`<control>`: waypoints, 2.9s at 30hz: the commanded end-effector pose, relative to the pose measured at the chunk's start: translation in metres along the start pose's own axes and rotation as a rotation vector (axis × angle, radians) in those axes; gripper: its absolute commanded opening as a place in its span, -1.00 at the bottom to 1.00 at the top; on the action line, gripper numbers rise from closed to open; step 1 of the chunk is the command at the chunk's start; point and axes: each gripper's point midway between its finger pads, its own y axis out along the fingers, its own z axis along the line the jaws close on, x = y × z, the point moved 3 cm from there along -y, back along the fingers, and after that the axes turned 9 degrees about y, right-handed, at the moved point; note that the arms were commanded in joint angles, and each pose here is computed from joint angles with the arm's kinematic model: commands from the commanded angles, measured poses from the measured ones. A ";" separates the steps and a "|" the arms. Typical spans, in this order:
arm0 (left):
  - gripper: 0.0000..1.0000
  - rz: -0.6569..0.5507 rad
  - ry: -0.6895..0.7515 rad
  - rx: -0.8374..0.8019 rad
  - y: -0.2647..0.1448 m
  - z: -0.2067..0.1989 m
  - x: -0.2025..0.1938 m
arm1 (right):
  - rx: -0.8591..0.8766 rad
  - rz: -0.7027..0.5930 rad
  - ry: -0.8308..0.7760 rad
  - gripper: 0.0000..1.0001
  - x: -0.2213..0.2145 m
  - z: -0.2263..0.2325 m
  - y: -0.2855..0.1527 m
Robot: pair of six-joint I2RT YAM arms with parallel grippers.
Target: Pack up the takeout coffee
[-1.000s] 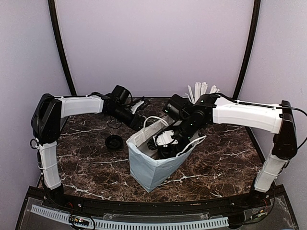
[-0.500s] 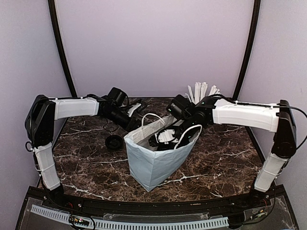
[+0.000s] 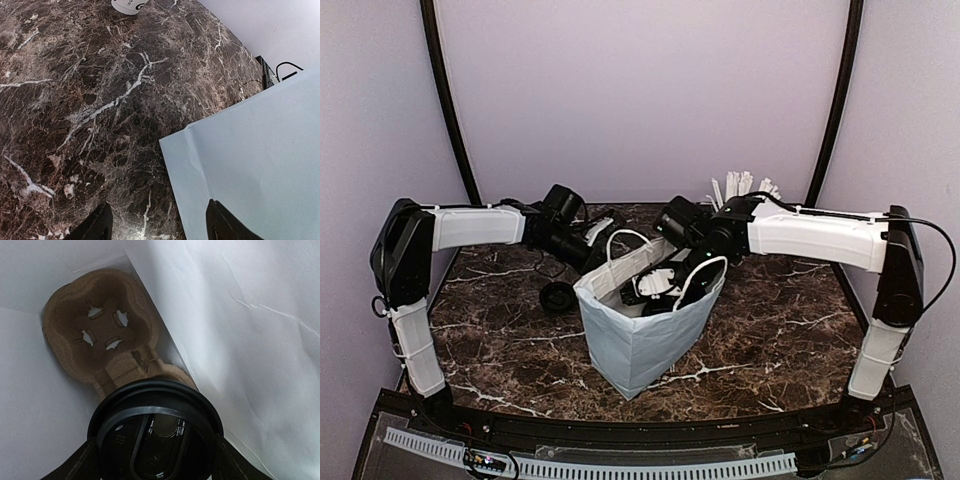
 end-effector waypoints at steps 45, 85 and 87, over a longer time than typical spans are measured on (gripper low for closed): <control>0.32 -0.053 0.042 -0.019 -0.018 -0.016 0.011 | -0.027 0.161 0.158 0.22 -0.010 0.003 0.017; 0.31 -0.224 0.142 0.172 -0.152 -0.110 0.072 | -0.142 -0.108 0.014 0.97 0.060 0.022 -0.137; 0.31 -0.232 0.149 0.180 -0.159 -0.125 0.070 | -0.166 -0.121 0.009 0.97 0.060 0.021 -0.143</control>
